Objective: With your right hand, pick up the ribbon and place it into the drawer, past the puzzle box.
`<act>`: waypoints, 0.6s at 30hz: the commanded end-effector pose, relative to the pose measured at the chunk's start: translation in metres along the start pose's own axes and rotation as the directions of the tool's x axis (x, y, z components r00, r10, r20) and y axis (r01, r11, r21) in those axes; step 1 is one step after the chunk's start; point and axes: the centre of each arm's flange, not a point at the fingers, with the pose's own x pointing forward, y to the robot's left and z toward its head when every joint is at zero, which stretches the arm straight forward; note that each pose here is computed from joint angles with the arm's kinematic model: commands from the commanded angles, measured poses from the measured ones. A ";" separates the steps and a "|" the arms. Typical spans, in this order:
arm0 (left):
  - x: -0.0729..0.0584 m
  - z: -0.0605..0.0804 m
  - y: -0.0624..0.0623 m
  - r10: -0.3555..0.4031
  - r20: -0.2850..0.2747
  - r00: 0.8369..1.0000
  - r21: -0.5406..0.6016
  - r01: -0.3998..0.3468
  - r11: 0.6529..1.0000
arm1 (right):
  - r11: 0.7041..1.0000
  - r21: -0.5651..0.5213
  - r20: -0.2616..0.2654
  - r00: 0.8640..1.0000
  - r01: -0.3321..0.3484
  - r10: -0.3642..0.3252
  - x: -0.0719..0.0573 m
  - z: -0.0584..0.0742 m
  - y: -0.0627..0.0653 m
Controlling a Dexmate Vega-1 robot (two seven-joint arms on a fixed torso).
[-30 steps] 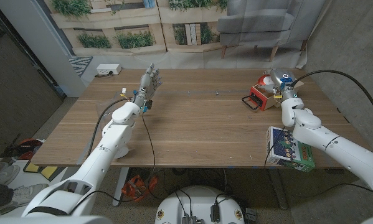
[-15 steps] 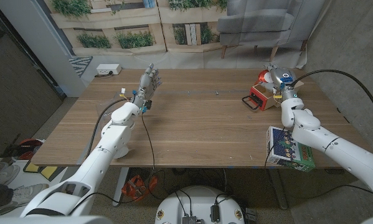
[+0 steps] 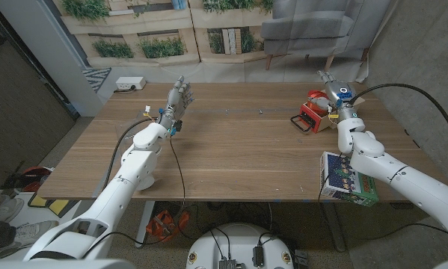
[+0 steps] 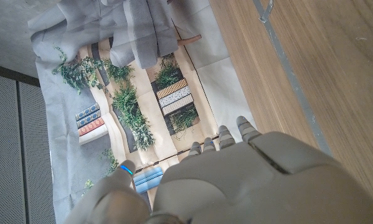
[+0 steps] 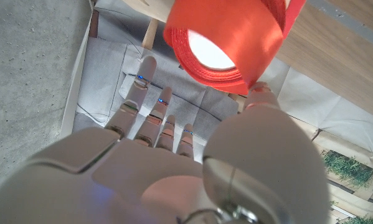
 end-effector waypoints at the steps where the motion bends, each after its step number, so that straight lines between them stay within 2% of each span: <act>1: -0.001 -0.001 0.000 0.003 0.000 1.000 -0.002 -0.003 1.000 | 1.000 0.009 0.011 1.000 0.029 -0.029 0.001 0.001 -0.004; 9: -0.001 0.000 0.000 0.003 0.003 1.000 0.000 -0.003 1.000 | 0.997 0.020 0.017 0.998 0.068 -0.068 0.001 0.003 -0.008; 18: -0.002 0.000 0.000 0.003 0.006 1.000 -0.003 -0.003 1.000 | 0.997 0.031 0.034 0.996 0.077 -0.078 0.004 0.005 -0.015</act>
